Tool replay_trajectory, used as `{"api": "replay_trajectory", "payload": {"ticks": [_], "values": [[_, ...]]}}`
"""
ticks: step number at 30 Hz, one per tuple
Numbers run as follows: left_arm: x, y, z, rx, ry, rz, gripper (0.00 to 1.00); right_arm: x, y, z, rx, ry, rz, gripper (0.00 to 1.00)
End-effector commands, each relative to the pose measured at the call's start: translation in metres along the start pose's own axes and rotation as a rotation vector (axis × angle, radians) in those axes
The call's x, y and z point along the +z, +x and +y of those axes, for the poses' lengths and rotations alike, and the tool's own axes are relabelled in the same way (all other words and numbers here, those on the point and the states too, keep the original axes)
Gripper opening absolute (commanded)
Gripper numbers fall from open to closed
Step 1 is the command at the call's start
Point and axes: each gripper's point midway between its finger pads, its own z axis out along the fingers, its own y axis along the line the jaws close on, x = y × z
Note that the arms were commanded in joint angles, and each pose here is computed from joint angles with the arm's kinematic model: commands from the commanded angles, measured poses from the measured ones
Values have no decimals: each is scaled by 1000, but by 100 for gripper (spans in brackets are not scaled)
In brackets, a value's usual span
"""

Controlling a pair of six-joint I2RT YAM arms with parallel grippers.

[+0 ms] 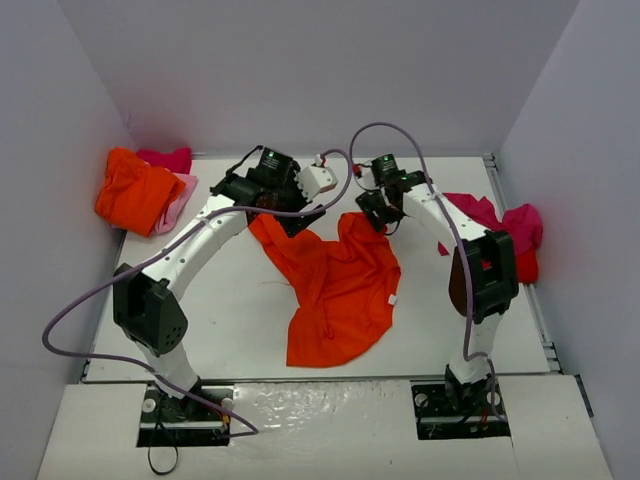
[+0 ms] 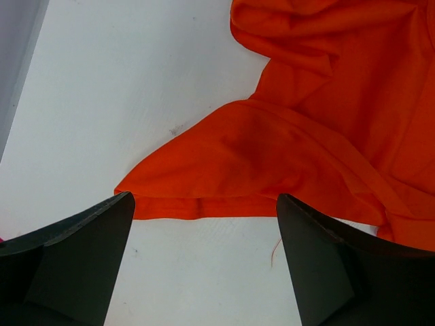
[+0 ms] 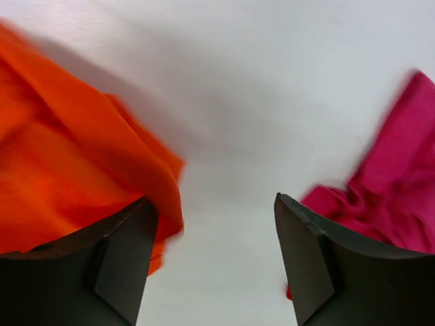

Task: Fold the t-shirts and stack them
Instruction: Flatten the tshirt out

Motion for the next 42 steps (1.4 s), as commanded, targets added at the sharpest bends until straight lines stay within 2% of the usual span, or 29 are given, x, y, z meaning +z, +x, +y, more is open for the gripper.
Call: {"api": "replay_trajectory", "payload": {"ticks": [1, 8, 10, 11, 12, 13, 16, 18, 21, 29, 30, 31, 34, 37, 38, 42], "values": [[-3, -16, 12, 19, -48, -33, 83, -44, 1, -93, 164, 311, -71, 68], [14, -17, -35, 92, 89, 18, 83, -93, 22, -130, 155, 484, -74, 73], [12, -14, -61, 107, 171, 19, 82, -102, 25, -146, 189, 513, -97, 66], [9, -11, -77, 114, 224, 18, 81, -105, 22, -148, 204, 487, -123, 59], [4, -5, -93, 114, 281, 20, 77, -106, 18, -145, 204, 446, -150, 47], [-2, 2, -107, 107, 340, 24, 72, -107, 13, -137, 193, 392, -178, 31], [-17, 12, -128, 89, 434, 24, 40, -102, 7, -98, 143, 198, -213, 4], [-21, 29, -135, 81, 464, 70, 20, -87, 17, -75, 112, 109, -157, 0], [-24, 48, -151, 76, 535, 121, 10, -58, 41, -55, 77, 34, -63, 0], [-22, 56, -177, 35, 661, 154, 10, -19, 55, -22, 74, -106, 18, 0], [-22, 56, -181, 38, 674, 159, 17, -16, 55, -20, 69, -112, 25, 0], [-21, 57, -183, 41, 678, 167, 27, -15, 56, -19, 64, -109, 34, 0], [-14, 62, -186, 11, 683, 183, 43, -13, 60, -20, 56, -101, 44, 0], [-4, 72, -187, -3, 673, 205, 50, -13, 62, -17, 56, -107, 46, 0], [1, 79, -188, -10, 676, 225, 56, -14, 62, -17, 57, -109, 43, 0], [19, 99, -185, -59, 706, 305, 58, -23, 60, -15, 50, -107, 23, 0]]}}
